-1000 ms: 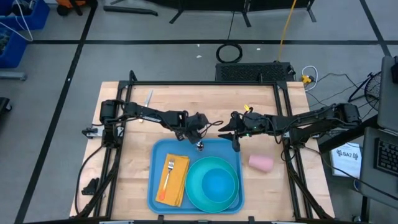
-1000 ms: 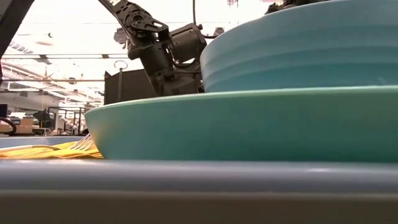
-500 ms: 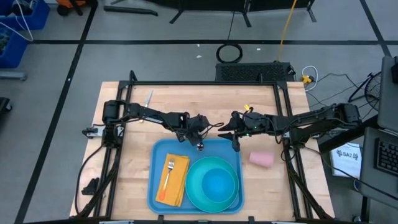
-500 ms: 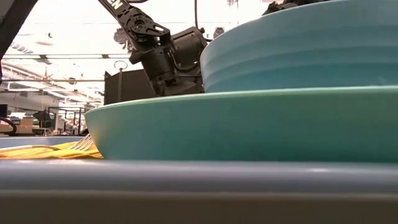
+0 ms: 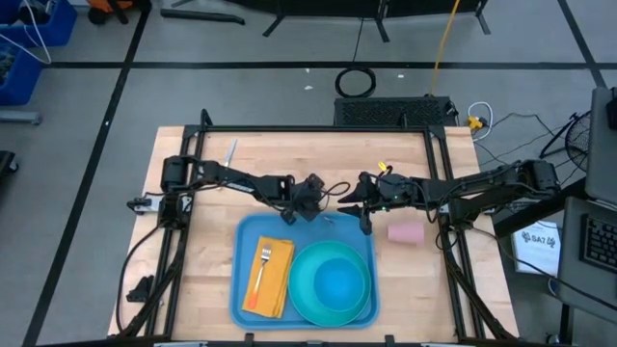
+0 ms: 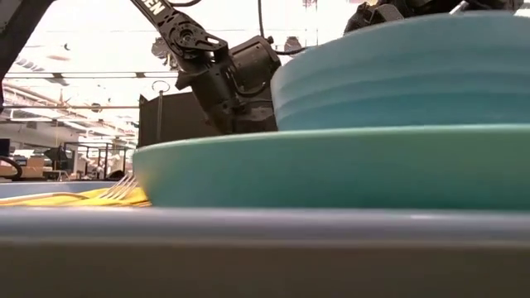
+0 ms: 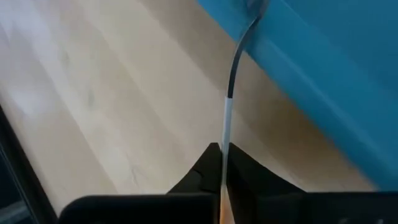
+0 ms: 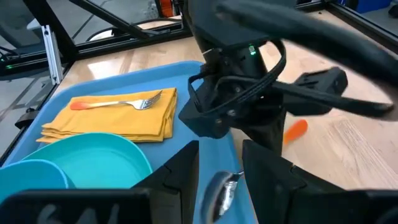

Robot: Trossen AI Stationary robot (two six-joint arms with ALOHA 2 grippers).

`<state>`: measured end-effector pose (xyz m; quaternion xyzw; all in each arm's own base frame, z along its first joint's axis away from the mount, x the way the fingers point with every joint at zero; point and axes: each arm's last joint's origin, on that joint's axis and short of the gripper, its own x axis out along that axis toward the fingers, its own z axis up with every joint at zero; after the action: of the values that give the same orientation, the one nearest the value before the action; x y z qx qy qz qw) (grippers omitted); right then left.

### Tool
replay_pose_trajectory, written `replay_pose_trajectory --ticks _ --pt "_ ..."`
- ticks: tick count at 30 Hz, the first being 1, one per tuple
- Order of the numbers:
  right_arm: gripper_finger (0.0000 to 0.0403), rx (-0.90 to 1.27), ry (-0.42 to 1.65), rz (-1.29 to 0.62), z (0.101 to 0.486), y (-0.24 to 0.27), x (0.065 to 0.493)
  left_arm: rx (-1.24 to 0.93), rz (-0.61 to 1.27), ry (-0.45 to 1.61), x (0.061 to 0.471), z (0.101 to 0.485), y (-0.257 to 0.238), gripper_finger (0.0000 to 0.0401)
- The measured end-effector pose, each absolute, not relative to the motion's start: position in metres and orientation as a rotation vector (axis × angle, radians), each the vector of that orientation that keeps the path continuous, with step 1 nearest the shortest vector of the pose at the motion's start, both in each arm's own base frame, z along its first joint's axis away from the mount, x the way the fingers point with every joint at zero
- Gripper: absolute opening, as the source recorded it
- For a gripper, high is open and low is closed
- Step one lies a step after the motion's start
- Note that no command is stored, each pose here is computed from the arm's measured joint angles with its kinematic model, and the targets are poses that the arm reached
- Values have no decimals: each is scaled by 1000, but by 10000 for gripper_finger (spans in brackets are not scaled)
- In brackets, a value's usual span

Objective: Set up tray
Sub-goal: Put the orange spoon on top of the yellow napkin to the right of the orange fork

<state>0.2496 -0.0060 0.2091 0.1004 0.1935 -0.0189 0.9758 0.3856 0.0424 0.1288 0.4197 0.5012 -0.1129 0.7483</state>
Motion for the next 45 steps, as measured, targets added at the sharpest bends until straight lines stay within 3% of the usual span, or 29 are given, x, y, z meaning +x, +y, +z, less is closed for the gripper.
replay_pose_trajectory --ticks 8,23,36,45 --pt "114 204 383 -41 210 -6 250 652 44 1070 380 155 44 6" --pt "114 110 243 -87 229 -10 247 465 26 839 372 207 23 6" --pt "114 118 134 -106 248 -12 238 317 44 687 346 189 16 6" --pt "114 112 128 -105 248 -12 238 -216 281 759 295 205 -19 6"
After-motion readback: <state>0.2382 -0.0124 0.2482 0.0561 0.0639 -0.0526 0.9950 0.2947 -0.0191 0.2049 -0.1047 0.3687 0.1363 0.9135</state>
